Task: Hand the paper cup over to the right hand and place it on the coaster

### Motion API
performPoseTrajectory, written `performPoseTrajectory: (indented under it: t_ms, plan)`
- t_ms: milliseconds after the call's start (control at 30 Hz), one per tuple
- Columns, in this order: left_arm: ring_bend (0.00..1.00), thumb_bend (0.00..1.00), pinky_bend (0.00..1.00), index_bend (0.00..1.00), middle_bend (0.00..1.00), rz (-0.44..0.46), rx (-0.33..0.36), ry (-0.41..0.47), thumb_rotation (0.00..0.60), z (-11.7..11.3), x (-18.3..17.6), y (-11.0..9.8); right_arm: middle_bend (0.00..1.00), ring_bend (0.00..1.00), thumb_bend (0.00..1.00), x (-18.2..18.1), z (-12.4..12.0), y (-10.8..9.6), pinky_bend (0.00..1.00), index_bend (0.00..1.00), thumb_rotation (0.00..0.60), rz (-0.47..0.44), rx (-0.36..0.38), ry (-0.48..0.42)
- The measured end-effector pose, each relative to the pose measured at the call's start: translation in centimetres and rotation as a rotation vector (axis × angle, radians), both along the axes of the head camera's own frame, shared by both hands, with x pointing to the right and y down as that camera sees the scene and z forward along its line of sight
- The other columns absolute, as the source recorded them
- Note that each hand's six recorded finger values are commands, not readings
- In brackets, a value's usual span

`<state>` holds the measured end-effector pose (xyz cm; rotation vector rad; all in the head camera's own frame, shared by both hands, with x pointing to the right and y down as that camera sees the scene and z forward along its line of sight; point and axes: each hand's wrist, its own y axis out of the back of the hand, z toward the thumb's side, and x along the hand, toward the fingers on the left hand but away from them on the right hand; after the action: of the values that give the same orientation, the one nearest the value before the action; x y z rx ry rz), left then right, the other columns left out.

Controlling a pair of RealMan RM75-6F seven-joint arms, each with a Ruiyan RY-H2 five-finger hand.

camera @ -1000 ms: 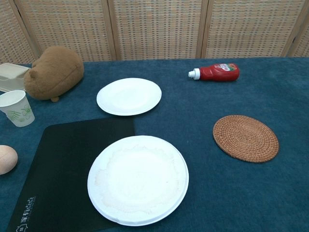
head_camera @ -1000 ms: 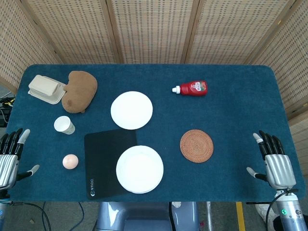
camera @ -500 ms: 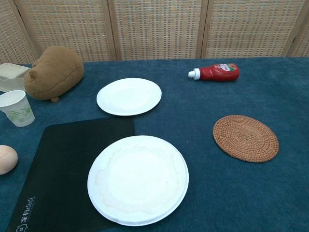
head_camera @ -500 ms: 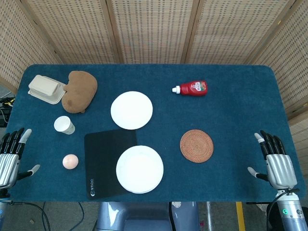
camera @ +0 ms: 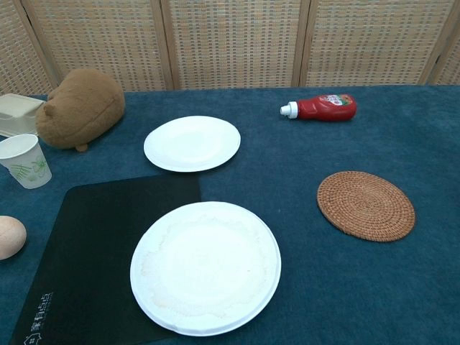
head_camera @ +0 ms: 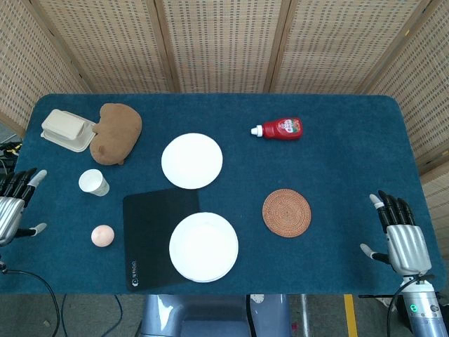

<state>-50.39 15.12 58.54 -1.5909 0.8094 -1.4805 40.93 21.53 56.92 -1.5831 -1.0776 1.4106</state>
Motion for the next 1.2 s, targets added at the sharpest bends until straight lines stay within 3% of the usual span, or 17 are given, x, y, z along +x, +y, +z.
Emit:
performPoseTrajectory:
  t_ms: [267, 600, 867, 1200]
  plan:
    - [0.00, 0.07, 0.00, 0.00, 0.00, 0.048, -0.083, -0.060, 0.600, 2.1, -0.1, -3.8, 0.00, 0.00, 0.02, 0.0, 0.4, 0.0, 0.00, 0.00, 0.600, 0.001, -0.013, 0.007]
    - [0.00, 0.09, 0.00, 0.00, 0.00, 0.121, -0.192, -0.094, 0.600, 4.7, 2.5, -6.8, 0.00, 0.00, 0.02, 0.6, 0.6, -0.1, 0.00, 0.00, 0.600, 0.021, -0.017, 0.006]
    - [0.00, 0.11, 0.00, 0.00, 0.00, 0.208, -0.222, -0.173, 0.600, 6.4, 5.0, -7.9, 0.00, 0.00, 0.02, 0.8, 0.5, -0.2, 0.00, 0.00, 0.600, 0.027, -0.012, 0.002]
    - [0.00, 0.12, 0.00, 0.00, 0.00, 0.248, -0.288, -0.233, 0.600, 9.0, 6.9, -8.2, 0.00, 0.00, 0.02, 1.1, 0.5, -0.2, 0.00, 0.00, 0.600, 0.033, -0.014, 0.001]
